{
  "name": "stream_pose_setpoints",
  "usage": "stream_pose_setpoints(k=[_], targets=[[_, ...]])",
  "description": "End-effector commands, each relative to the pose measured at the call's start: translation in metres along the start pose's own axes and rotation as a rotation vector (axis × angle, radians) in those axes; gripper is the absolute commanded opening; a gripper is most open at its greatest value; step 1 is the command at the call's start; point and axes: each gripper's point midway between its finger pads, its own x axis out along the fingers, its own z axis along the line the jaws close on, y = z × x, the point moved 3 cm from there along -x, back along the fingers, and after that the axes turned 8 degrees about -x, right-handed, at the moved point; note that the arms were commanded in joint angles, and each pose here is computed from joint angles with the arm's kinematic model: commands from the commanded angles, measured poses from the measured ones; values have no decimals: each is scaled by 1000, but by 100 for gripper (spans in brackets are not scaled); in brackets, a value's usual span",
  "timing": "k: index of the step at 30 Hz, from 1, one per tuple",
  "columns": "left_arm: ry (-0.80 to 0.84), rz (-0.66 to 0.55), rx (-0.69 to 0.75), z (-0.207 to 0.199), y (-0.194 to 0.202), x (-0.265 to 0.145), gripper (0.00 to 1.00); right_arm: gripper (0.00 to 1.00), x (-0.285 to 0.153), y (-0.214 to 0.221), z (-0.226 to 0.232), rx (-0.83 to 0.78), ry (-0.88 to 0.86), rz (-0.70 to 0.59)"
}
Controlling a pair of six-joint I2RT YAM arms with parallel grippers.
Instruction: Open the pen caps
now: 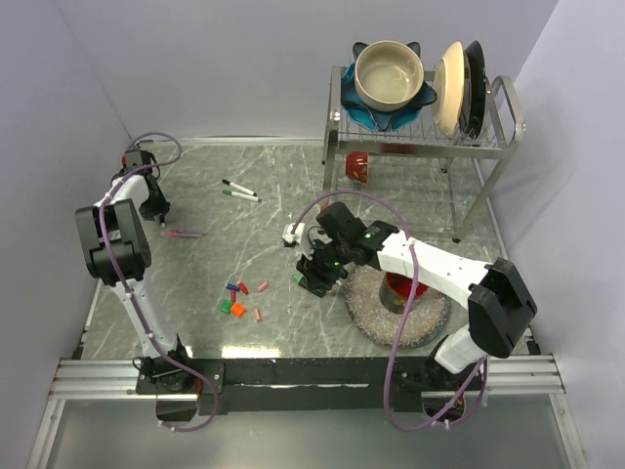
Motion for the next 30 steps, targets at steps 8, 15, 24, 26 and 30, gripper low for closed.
stream_pose_setpoints(k=[8, 15, 24, 26, 30], targets=[[45, 45, 19, -4, 7, 3, 36, 49, -10, -14, -2, -31, 5, -41], [9, 46, 9, 0, 7, 5, 22, 49, -12, -15, -2, -35, 10, -45], [52, -178, -95, -1, -44, -59, 1, 49, -22, -22, 4, -65, 0, -95], [102, -245, -125, -3, -58, -89, 1, 49, -25, -25, 5, -77, -2, -110], [338, -277, -165, -24, -51, -133, 1, 49, -29, -27, 9, -100, -11, -135]])
